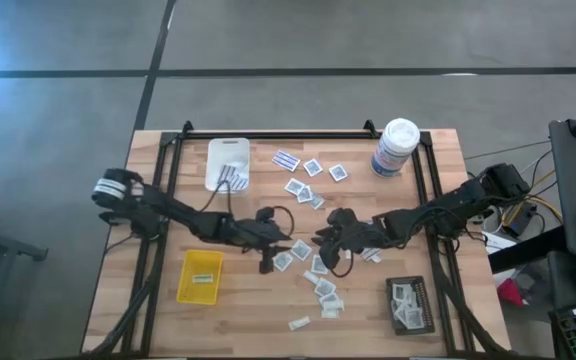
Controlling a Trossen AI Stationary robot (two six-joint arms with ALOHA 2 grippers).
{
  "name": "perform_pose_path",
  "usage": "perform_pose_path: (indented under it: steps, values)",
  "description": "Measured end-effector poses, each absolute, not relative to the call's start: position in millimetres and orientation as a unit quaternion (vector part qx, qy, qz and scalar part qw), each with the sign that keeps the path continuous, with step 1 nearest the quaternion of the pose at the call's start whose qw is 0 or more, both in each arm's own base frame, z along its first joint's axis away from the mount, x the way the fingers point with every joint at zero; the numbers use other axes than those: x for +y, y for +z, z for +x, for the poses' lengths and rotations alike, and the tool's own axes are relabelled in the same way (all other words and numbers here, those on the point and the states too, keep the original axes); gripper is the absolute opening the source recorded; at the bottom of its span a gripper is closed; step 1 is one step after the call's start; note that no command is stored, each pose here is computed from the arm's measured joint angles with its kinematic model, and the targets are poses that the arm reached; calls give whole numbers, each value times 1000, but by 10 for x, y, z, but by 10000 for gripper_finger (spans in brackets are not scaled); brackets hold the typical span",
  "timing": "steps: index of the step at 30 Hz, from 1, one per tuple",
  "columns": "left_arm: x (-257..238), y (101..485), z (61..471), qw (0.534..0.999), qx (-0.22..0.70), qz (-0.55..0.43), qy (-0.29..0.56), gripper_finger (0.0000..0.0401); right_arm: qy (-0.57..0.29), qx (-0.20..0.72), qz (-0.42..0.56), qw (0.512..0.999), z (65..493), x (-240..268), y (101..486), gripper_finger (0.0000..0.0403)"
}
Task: Pick & Place First Aid Supplies
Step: Put the towelette pack into the black bin
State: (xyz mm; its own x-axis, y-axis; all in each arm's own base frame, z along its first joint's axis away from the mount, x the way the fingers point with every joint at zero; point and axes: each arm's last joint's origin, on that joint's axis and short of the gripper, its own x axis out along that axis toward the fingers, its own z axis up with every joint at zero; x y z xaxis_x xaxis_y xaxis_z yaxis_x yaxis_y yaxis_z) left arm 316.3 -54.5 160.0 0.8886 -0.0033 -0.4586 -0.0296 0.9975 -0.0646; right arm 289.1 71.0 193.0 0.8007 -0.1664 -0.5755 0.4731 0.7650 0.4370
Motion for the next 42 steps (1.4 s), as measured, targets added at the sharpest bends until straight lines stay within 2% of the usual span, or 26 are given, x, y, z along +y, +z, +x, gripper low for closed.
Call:
perform_pose_path:
  steps: [8,16,26,36,42]
  values:
    - [-561,1438,3331,966,256,-38,23,122,-179,266,292,901,2904,715,1893,124]
    - [-545,1213,3328,955,286,-48,59,122,-218,311,301,874,3019,742,1508,119]
    - [-544,1147,3328,952,297,-50,62,122,-207,309,293,881,3243,802,1475,109]
    - [-535,1090,3284,943,324,-45,67,122,-244,338,338,844,3333,821,1149,125]
    - [-529,1056,3250,940,330,-45,69,122,-252,327,349,841,3353,781,1185,146]
